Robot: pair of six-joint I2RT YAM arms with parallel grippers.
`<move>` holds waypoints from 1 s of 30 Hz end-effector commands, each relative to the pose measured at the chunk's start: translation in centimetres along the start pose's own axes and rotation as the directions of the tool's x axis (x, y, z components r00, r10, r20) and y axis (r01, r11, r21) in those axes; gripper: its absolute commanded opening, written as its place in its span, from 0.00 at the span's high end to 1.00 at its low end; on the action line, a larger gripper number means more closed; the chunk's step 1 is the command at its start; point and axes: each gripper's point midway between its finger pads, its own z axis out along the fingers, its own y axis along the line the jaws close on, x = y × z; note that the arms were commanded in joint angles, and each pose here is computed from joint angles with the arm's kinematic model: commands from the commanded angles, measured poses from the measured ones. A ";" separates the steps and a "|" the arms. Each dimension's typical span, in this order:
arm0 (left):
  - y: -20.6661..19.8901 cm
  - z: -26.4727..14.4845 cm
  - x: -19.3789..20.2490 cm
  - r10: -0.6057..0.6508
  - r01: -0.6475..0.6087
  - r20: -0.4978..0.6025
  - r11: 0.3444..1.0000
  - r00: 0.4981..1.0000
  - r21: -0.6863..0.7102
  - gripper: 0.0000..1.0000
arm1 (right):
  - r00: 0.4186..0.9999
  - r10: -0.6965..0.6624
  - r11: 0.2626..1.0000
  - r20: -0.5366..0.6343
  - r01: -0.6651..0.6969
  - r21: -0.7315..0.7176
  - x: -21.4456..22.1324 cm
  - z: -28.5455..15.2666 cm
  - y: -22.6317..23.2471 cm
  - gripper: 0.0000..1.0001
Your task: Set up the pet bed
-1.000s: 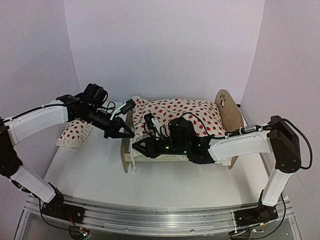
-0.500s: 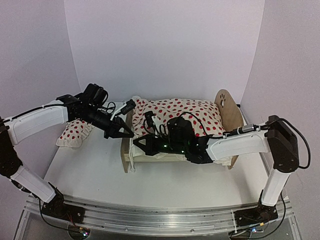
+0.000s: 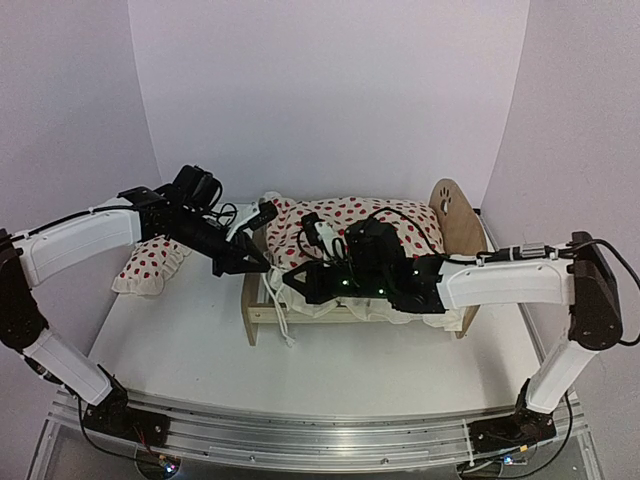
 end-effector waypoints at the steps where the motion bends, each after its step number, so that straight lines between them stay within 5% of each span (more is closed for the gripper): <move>1: 2.2 -2.0 -1.9 -0.003 0.006 0.035 0.996 0.999 -0.090 0.61 | 0.999 0.035 0.999 0.012 -0.035 -0.011 -3.1 -1.1 1.5 1.00; 4: 0.1 -2.8 -2.6 -0.066 0.067 0.092 0.998 0.994 -0.010 0.44 | 0.996 0.083 0.997 0.034 -0.083 -0.005 -4.2 -0.8 1.2 1.00; 11: -3.5 -2.8 -0.3 -0.338 0.317 0.217 0.940 0.916 0.125 0.45 | 0.994 0.107 0.994 0.029 -0.106 -0.019 -4.4 -0.7 1.3 1.00; 20: -2.1 -0.2 -0.9 -0.353 0.324 0.223 0.933 0.909 0.157 0.44 | 0.993 0.117 0.993 0.020 -0.117 -0.023 -4.0 -1.0 1.3 1.00; 30: -1.8 1.9 -0.9 -0.375 0.341 0.189 0.920 0.907 0.193 0.65 | 0.993 0.117 0.992 0.022 -0.116 -0.039 -4.1 -1.1 1.6 1.00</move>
